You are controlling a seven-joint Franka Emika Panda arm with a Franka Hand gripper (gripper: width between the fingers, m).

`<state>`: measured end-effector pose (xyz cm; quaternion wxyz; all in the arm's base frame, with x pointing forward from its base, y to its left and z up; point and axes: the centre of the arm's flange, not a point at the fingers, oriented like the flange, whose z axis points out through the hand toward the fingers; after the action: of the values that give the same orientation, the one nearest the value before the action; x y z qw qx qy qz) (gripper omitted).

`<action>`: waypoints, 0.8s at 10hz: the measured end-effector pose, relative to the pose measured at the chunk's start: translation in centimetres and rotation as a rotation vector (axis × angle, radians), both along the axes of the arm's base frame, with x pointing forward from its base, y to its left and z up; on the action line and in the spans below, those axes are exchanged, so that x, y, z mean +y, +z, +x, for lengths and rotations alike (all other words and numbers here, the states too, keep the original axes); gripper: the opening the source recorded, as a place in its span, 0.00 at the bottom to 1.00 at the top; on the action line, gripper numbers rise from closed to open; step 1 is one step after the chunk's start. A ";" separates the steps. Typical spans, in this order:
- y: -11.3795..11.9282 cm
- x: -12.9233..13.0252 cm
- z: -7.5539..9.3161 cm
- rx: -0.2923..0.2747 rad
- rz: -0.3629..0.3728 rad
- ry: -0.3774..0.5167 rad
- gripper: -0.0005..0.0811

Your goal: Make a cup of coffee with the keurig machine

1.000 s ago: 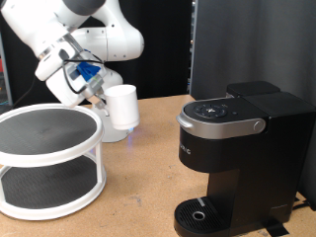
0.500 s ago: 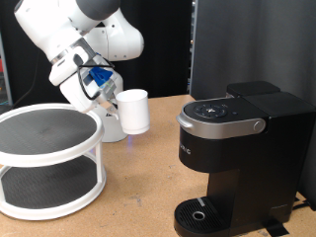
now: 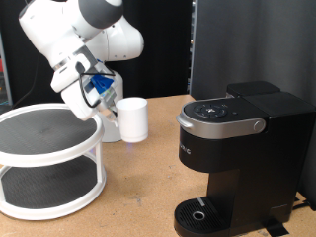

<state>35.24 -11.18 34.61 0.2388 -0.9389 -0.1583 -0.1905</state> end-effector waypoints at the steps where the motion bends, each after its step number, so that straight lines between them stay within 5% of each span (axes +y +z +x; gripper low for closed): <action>1: -1.0 0.3 0.1 -0.002 -0.021 -0.008 0.09; 8: -7.8 2.1 1.2 -0.003 -0.074 -0.024 0.09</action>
<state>36.43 -9.05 26.82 0.2013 -0.9487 -0.1542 -0.1887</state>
